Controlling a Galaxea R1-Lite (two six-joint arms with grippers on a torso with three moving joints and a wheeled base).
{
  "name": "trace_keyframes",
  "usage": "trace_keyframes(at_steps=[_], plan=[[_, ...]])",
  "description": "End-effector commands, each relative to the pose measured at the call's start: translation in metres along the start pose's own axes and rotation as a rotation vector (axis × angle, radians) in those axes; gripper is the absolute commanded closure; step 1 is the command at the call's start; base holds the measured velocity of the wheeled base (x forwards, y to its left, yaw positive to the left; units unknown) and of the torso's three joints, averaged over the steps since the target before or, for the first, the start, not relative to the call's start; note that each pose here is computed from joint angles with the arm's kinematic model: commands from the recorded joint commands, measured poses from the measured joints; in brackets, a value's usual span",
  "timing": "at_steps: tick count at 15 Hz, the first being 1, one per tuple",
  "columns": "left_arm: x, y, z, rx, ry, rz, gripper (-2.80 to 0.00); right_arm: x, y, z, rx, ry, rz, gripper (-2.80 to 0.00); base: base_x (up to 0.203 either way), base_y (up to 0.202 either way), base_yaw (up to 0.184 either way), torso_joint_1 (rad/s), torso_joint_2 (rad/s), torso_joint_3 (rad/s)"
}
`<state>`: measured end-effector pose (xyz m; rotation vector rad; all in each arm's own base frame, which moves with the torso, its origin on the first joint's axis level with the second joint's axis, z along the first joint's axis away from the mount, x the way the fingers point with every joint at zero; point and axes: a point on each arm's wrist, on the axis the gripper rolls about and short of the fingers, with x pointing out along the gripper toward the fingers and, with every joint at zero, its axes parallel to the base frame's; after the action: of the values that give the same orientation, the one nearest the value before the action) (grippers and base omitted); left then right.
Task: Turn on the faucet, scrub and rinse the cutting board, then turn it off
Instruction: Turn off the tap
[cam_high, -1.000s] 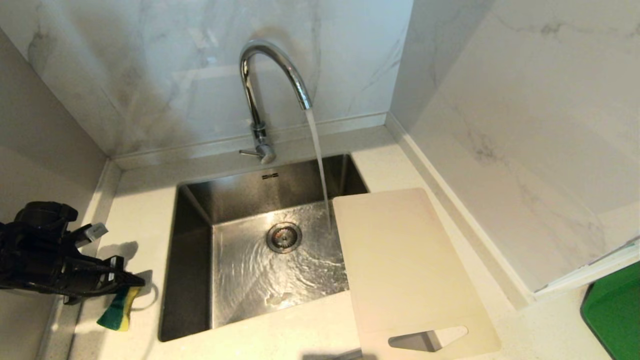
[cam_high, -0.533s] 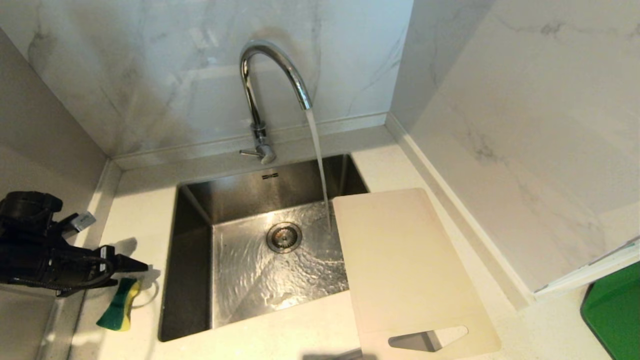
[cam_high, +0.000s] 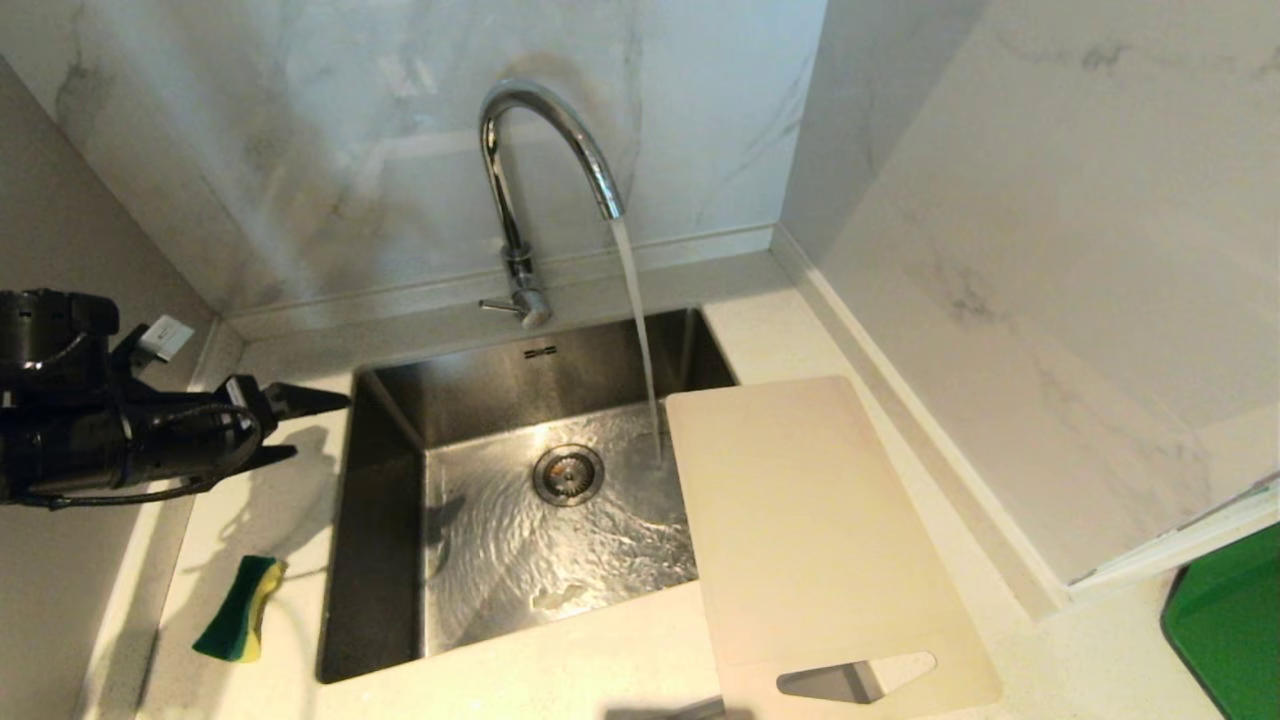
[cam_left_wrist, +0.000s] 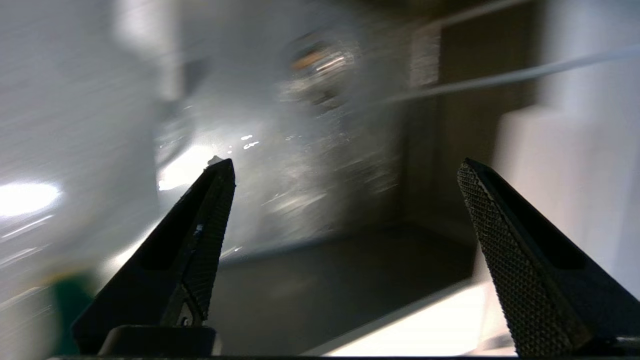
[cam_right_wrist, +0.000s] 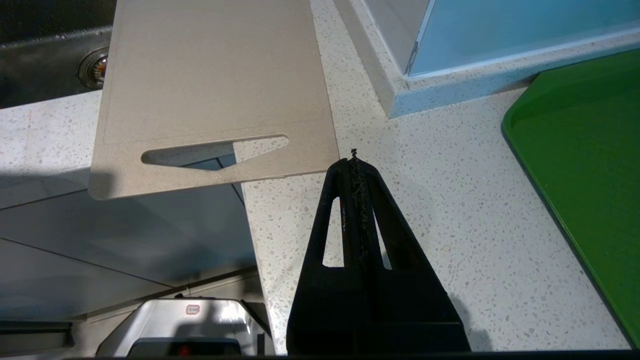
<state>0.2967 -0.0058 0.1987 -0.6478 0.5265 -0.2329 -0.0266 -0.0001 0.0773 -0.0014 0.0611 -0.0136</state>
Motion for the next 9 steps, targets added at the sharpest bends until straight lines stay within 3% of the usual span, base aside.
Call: trace_keyframes(at_steps=[1, 2, 3, 9], plan=[[0.005, -0.037, 0.008, -0.044, -0.082, -0.166, -2.8, 0.0, 0.0, 0.0, 0.0, 0.0, 0.0, 0.0, 0.0, 0.0, 0.0, 0.0, 0.0, 0.0], [0.01, -0.048, 0.011, -0.049, -0.091, -0.208, -2.8, 0.0, 0.0, 0.0, 0.0, 0.0, 0.0, 0.0, 0.0, 0.0, 0.0, 0.0, 0.0, 0.0], [0.015, -0.056, 0.012, -0.046, -0.092, -0.237, 0.0, 0.0, 0.0, 0.0, 0.0, 0.0, 0.0, 0.0, 0.0, 0.0, 0.0, 0.0, 0.0, 0.0], [0.067, -0.106, 0.03, -0.038, -0.164, -0.455, 0.0, 0.0, 0.0, 0.0, 0.0, 0.0, 0.0, 0.0, 0.0, 0.0, 0.0, 0.0, 0.0, 0.0]])
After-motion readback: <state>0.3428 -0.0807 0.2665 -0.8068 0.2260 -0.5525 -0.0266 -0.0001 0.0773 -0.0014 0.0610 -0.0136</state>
